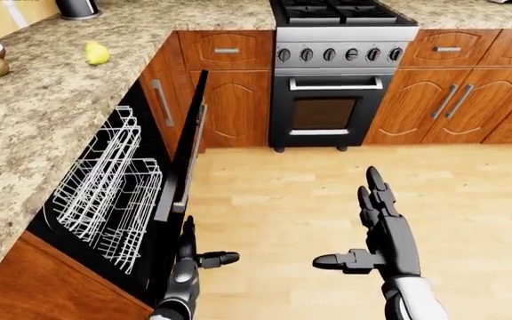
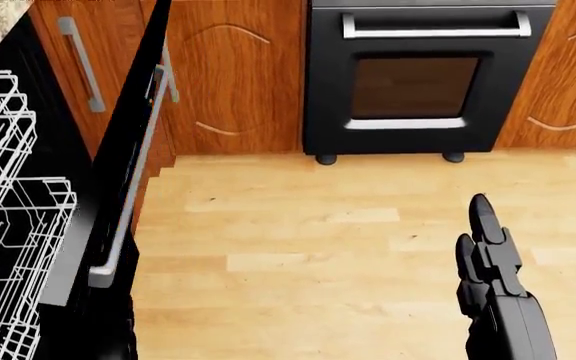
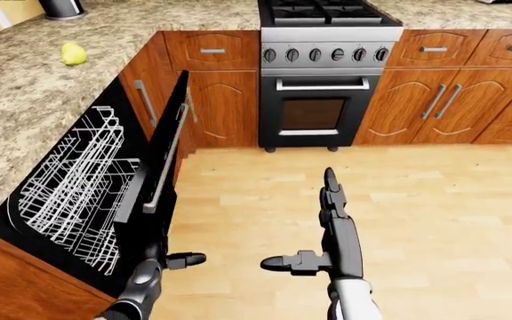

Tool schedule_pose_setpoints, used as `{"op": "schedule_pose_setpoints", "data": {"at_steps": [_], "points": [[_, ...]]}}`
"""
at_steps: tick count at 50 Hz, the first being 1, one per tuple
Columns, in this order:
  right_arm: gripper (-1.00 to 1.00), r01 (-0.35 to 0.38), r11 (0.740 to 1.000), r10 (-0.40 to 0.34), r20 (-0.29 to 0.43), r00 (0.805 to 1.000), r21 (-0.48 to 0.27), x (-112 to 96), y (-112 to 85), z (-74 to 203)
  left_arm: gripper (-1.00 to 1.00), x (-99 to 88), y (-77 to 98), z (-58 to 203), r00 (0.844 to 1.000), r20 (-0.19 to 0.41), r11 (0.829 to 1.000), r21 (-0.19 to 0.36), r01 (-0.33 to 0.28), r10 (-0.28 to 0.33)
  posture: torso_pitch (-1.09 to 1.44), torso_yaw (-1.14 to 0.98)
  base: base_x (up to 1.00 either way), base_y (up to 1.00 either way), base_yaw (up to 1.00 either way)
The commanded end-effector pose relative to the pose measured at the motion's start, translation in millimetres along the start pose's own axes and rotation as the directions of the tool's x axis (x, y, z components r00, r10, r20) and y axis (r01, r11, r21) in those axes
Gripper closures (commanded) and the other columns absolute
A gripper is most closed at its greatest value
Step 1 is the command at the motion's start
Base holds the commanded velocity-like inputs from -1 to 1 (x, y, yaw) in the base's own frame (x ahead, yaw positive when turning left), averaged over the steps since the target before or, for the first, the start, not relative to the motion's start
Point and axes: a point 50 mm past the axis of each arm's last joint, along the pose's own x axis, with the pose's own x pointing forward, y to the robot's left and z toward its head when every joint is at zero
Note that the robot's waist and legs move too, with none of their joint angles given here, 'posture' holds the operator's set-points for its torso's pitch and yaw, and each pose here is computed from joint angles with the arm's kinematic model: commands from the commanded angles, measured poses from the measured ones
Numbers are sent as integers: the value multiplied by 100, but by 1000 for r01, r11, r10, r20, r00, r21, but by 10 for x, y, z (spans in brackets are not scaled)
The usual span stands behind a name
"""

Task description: Close the dishwasher door

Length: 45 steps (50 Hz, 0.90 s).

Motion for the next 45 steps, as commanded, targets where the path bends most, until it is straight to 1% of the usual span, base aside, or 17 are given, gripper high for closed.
{"op": "schedule_pose_setpoints", "data": {"at_steps": [1, 4, 10, 17, 18, 20, 23, 28, 32, 37, 45], "points": [[-100, 3, 1000, -3, 85, 996, -4, -2, -2, 149, -100, 57, 58, 207, 997, 78, 1000, -18, -19, 21, 0, 0, 0, 0, 0], [-100, 2, 1000, -2, 83, 997, -3, 0, 5, 139, -100, 83, 159, 264, 995, 80, 998, -41, -49, 52, 0, 0, 0, 0, 0], [-100, 3, 1000, -3, 84, 996, -4, -7, 2, 142, -100, 110, 273, 334, 993, 84, 995, -64, -82, 88, 0, 0, 0, 0, 0], [-100, 5, 1000, -4, 84, 996, -4, -15, 2, 139, -100, 138, 470, 434, 985, 90, 986, -97, -139, 148, 0, 0, 0, 0, 0], [-100, 5, 1000, -5, 84, 996, -4, -16, 1, 139, -100, 140, 504, 438, 984, 84, 983, -110, -148, 158, 0, 0, 0, 0, 0], [-100, 5, 1000, -4, 84, 996, -4, -14, 5, 143, -100, 144, 537, 455, 982, 83, 980, -117, -159, 169, 0, 0, 0, 0, 0], [-100, 6, 1000, -5, 83, 997, -5, -12, 5, 141, -100, 158, 613, 516, 978, 80, 973, -141, -180, 193, 0, 0, 0, 0, 0], [-100, 7, 1000, -6, 84, 996, -6, -18, 3, 156, -100, 159, 774, 567, 967, 74, 959, -169, -228, 243, 0, 0, 0, 0, 0], [-100, 5, 1000, -4, 85, 996, -7, -11, 13, 164, -100, 154, 852, 590, 961, 77, 954, -163, -251, 265, 0, 0, 0, 0, 0], [-100, 4, 1000, -3, 89, 996, -8, -1, 22, 185, -100, 150, 977, 635, 951, 68, 941, -182, -285, 302, 0, 0, 0, 0, 0], [-100, 4, 1000, -3, 92, 996, -8, -10, 16, 194, -100, 142, 1127, 724, 937, 72, 926, -197, -323, 342, 0, 0, 0, 0, 0]]}}
